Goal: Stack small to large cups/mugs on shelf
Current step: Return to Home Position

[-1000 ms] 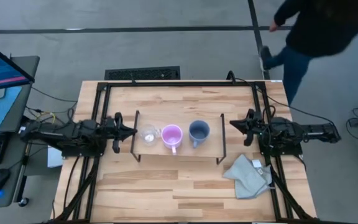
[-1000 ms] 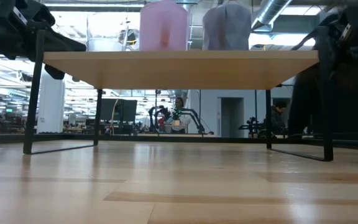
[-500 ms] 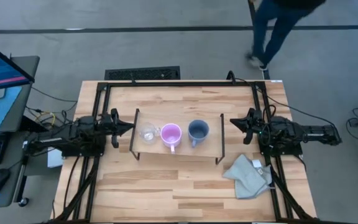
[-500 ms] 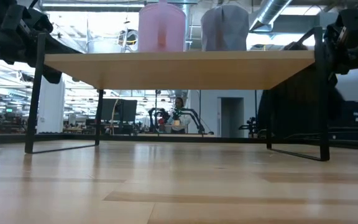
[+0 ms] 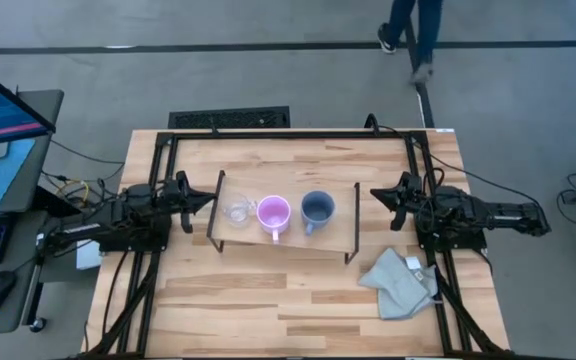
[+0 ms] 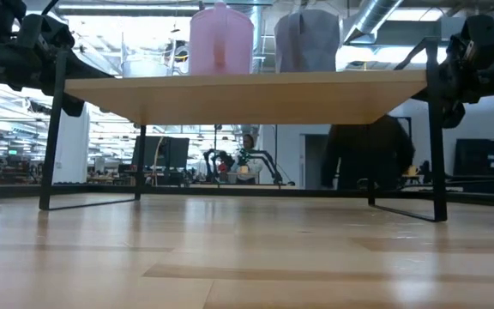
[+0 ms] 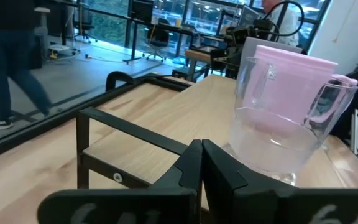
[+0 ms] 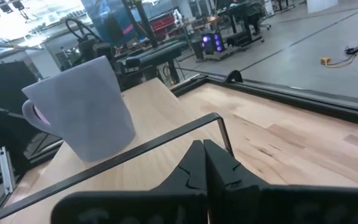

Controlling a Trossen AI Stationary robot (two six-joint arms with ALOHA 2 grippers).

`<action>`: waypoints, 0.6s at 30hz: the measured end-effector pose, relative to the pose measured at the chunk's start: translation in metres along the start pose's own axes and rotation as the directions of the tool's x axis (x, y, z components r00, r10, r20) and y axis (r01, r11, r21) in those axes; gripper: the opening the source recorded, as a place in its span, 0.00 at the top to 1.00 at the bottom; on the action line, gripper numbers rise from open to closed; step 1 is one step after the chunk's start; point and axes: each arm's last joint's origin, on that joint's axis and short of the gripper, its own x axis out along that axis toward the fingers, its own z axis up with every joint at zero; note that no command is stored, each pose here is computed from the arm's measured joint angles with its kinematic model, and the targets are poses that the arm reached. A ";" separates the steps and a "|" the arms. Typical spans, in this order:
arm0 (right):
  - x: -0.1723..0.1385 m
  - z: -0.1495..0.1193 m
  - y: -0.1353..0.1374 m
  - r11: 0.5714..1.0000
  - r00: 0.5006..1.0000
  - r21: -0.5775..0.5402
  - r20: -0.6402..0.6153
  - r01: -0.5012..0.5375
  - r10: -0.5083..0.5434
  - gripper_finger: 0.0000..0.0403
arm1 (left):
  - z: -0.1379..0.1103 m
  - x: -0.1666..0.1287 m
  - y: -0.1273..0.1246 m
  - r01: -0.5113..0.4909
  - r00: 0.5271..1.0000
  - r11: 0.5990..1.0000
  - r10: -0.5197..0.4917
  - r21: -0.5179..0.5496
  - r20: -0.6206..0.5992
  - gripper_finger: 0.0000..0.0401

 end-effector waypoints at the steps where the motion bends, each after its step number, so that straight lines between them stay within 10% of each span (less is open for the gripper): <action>1: 0.000 0.000 0.000 1.000 1.000 0.000 0.000 0.001 -0.001 0.99 | 0.000 0.000 0.000 0.000 1.000 1.000 0.000 0.000 0.000 1.00; 18: 0.000 0.000 0.000 1.000 1.000 0.000 0.000 0.001 -0.001 0.89 | 0.000 0.000 0.000 0.001 1.000 1.000 -0.001 -0.007 0.006 1.00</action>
